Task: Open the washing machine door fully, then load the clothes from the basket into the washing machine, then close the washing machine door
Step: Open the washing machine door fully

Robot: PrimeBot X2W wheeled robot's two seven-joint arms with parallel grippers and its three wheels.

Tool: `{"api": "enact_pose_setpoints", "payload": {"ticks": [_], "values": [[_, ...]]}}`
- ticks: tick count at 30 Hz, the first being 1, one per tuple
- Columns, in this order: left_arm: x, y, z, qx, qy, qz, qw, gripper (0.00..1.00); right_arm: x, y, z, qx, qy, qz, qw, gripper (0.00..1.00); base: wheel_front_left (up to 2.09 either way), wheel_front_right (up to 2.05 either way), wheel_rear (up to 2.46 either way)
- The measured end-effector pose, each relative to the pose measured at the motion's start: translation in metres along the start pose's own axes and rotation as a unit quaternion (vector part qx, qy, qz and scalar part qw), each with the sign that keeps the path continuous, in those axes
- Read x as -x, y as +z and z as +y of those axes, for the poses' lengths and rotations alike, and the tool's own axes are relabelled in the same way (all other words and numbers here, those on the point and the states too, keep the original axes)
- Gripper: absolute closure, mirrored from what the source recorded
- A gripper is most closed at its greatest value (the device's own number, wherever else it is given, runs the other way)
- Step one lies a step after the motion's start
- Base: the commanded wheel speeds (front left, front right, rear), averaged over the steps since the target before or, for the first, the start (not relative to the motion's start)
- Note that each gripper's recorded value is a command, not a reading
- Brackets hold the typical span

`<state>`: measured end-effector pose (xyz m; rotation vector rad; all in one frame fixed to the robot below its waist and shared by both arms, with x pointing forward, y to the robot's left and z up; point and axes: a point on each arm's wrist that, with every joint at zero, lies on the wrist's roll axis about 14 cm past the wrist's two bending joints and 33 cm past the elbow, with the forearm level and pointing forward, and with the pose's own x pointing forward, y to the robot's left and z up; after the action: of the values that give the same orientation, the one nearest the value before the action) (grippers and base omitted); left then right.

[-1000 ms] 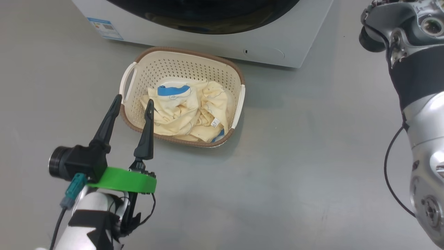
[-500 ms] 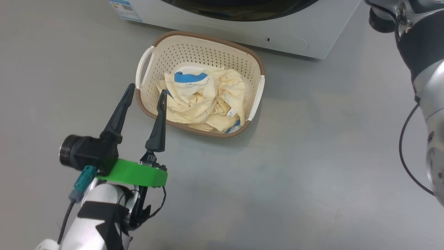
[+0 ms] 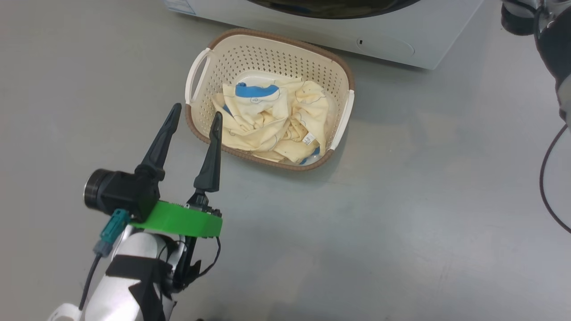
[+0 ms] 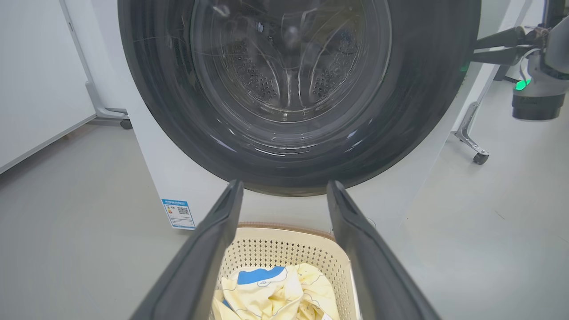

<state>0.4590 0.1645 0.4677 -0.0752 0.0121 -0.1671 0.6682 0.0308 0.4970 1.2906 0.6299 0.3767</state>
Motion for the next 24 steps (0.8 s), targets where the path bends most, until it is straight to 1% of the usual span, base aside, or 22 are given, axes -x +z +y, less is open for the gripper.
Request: {"api": "enact_pose_setpoints", "payload": {"ticks": [6, 10, 15, 20, 24], "values": [[-0.001, 0.002, -0.001, 0.0, -0.001, -0.003, 1.0, 0.0, 0.002, -0.002, -0.003, 0.015, -0.008, 0.017, 1.0, 1.0, 0.0, 0.0, 0.0], [0.0, 0.002, 0.0, -0.001, 0.0, -0.002, 1.0, 0.0, 0.001, -0.002, -0.003, 0.011, -0.007, 0.02, 1.0, 1.0, 0.0, 0.0, 0.0], [0.002, 0.001, 0.003, -0.003, 0.004, 0.0, 1.0, 0.0, -0.004, -0.003, 0.005, -0.012, 0.01, 0.027, 1.0, 1.0, 0.0, 0.0, 0.0], [0.003, 0.002, 0.005, -0.004, 0.008, 0.0, 1.0, 0.0, -0.006, -0.012, 0.017, -0.005, 0.028, 0.053, 0.998, 1.0, 0.0, 0.0, 0.0], [0.003, 0.004, 0.005, -0.004, 0.009, -0.003, 1.0, 0.0, -0.006, -0.019, 0.022, 0.0, 0.031, 0.068, 0.997, 1.0, 0.0, 0.0, 0.0]]}}
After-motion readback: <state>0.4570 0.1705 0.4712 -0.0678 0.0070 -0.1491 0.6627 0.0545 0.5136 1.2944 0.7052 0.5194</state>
